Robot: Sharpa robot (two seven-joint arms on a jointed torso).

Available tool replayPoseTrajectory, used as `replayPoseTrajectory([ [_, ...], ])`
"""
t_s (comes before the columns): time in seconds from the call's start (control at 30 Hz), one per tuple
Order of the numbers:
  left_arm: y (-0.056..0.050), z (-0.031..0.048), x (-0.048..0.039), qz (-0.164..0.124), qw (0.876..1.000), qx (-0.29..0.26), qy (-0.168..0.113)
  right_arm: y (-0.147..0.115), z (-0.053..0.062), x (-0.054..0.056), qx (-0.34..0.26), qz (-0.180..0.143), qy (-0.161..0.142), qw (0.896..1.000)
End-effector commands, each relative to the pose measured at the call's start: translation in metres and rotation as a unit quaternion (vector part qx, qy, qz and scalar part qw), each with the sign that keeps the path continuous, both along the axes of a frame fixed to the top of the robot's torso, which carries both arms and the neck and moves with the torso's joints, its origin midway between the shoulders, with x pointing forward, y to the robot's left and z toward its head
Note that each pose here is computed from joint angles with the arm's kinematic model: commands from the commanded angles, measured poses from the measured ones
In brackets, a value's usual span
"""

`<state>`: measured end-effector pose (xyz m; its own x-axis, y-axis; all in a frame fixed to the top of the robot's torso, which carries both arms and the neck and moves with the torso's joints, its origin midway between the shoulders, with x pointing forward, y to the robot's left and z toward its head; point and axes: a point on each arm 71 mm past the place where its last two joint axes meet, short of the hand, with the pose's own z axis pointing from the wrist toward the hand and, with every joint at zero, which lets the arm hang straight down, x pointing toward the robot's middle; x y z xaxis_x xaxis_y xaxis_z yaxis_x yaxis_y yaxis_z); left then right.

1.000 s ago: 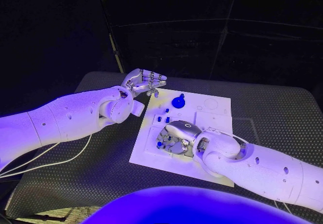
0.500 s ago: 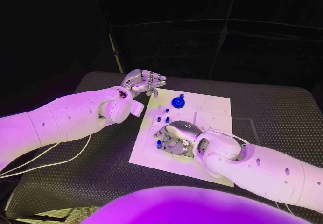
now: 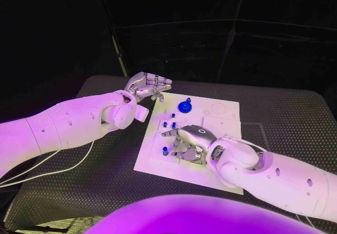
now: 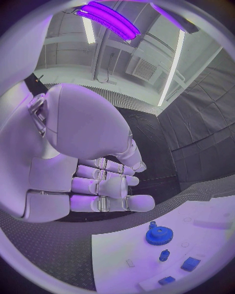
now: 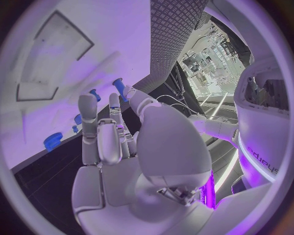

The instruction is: Assemble the parts on the task board

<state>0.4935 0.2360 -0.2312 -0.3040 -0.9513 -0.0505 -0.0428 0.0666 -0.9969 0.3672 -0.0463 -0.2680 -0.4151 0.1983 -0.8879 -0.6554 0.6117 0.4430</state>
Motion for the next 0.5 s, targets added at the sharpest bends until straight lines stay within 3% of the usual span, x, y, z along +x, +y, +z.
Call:
replayPoseTrajectory([
  [0.03, 0.0, 0.0017, 0.0002, -0.003, 1.0, -0.004, -0.001, -0.01, 0.007, 0.0, 0.019, -0.022, -0.018, 0.999],
  [0.1, 0.001, 0.0017, 0.0001, -0.002, 1.0, -0.003, -0.001, -0.024, 0.01, 0.0, 0.031, -0.041, -0.012, 0.999],
  [0.17, 0.003, 0.0017, 0.0, 0.0, 1.0, -0.002, -0.001, -0.046, 0.018, 0.007, 0.065, -0.086, 0.018, 0.994],
  [0.37, 0.006, 0.0015, -0.0002, 0.002, 1.0, -0.001, -0.002, -0.112, 0.022, 0.017, 0.116, -0.217, 0.132, 0.96],
  [0.5, 0.007, 0.0009, -0.0005, 0.002, 1.0, -0.001, -0.001, -0.143, 0.019, 0.015, 0.091, -0.262, 0.17, 0.946],
])
